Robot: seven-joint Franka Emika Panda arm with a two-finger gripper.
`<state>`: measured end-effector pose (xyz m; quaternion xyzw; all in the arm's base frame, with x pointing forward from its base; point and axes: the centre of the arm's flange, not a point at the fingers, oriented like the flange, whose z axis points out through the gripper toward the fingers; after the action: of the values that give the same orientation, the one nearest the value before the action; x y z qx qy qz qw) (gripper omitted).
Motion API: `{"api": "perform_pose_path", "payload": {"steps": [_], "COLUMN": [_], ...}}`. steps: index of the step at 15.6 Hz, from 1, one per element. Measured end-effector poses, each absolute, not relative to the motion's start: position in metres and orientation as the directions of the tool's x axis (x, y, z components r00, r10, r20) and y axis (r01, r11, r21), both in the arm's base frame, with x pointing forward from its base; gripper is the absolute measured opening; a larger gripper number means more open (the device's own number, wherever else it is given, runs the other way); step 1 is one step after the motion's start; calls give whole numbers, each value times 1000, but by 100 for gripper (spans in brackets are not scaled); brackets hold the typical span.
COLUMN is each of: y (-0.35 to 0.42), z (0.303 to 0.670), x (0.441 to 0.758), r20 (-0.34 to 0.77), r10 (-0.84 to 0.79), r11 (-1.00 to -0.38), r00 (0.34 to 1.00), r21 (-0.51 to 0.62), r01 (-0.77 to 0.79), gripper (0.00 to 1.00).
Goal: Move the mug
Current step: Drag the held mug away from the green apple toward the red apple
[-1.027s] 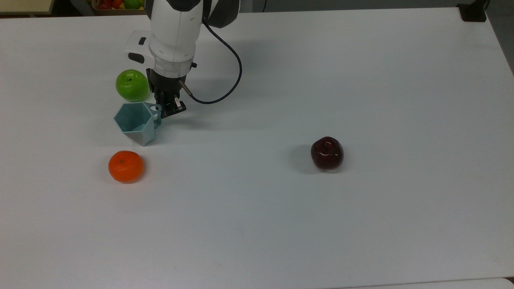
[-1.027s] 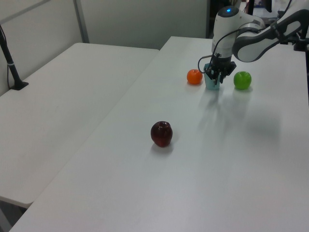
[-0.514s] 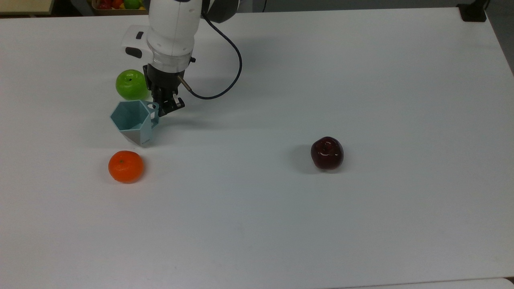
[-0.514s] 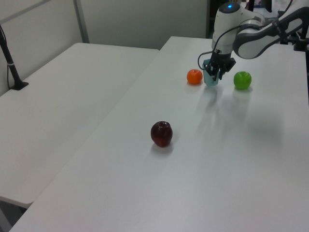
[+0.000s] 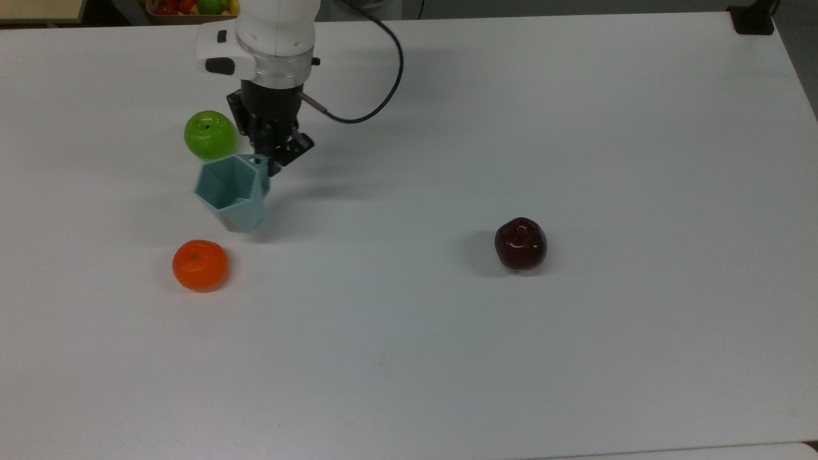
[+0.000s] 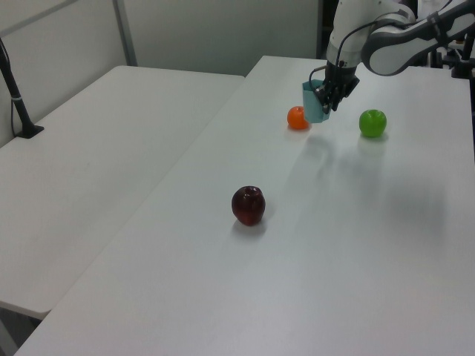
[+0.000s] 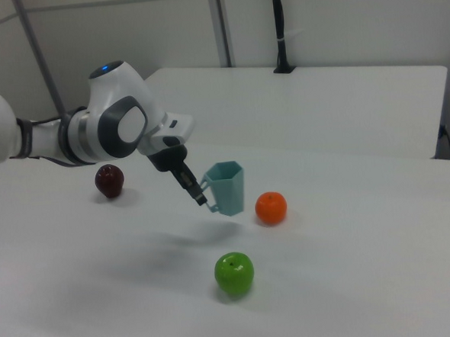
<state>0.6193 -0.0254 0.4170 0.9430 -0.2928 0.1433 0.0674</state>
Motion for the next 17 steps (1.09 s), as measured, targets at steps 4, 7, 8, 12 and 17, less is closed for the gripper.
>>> {"api": "perform_pose_path", "payload": {"steps": [4,7,8,12,17], "y": [6,32,42,70,73], "z": [429,427,421,402,399], "x": [603,578,568,550,549], "r20": [206,165,150,107,100], "r10": [-408,-300,-265,-175,-125], "r11": [-909,-952,-963,-983,-991], "r00": [889,940,953,979,987], "r21": [-3,5,13,32,39], "r01": [-417,-305,-270,-179,-129], "gripper": [24,24,24,24,24]}}
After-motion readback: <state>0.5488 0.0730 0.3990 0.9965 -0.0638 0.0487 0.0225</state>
